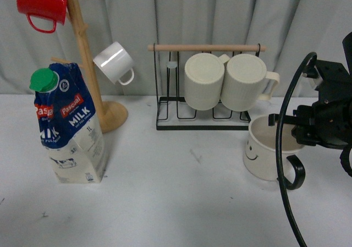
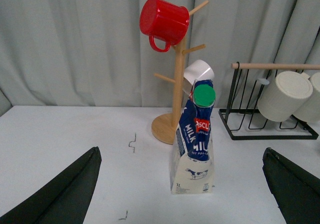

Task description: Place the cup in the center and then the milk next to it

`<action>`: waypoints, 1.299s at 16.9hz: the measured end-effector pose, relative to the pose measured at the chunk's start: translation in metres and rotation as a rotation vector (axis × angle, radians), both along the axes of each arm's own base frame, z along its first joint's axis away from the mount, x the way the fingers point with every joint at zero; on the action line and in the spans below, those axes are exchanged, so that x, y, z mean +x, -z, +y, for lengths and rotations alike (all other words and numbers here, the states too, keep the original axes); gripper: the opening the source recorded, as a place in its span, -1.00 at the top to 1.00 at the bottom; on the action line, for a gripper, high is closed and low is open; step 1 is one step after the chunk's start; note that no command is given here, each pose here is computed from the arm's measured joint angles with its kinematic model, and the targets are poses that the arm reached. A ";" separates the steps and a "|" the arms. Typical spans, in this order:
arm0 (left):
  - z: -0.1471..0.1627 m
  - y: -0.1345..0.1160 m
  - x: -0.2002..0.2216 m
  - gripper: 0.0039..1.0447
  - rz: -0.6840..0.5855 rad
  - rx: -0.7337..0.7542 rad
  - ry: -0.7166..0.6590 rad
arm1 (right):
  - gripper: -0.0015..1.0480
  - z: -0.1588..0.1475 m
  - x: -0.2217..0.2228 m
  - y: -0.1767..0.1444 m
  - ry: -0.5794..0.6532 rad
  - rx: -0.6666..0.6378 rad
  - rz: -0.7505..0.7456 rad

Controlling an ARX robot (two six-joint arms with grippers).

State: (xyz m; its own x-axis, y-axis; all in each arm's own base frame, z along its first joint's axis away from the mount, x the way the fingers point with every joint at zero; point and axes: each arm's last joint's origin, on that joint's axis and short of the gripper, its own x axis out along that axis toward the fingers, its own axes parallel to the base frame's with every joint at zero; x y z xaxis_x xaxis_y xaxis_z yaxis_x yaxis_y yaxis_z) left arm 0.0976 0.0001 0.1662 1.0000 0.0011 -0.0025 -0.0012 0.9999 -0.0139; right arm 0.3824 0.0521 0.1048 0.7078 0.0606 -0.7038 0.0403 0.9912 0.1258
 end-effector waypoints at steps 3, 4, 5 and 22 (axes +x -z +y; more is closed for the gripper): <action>0.000 0.000 0.000 -0.88 0.000 0.000 0.000 | 0.92 0.009 -0.015 -0.014 -0.043 0.006 0.000; 0.000 0.000 0.000 -0.88 0.000 0.000 0.000 | 0.92 0.018 -0.019 -0.026 -0.069 0.012 -0.030; 0.000 0.000 0.000 -0.88 0.000 0.000 0.000 | 0.92 0.027 -0.022 -0.036 -0.094 0.017 -0.052; 0.000 0.000 0.000 -0.88 0.000 0.000 0.000 | 0.93 0.102 -0.015 -0.007 -0.010 0.029 0.052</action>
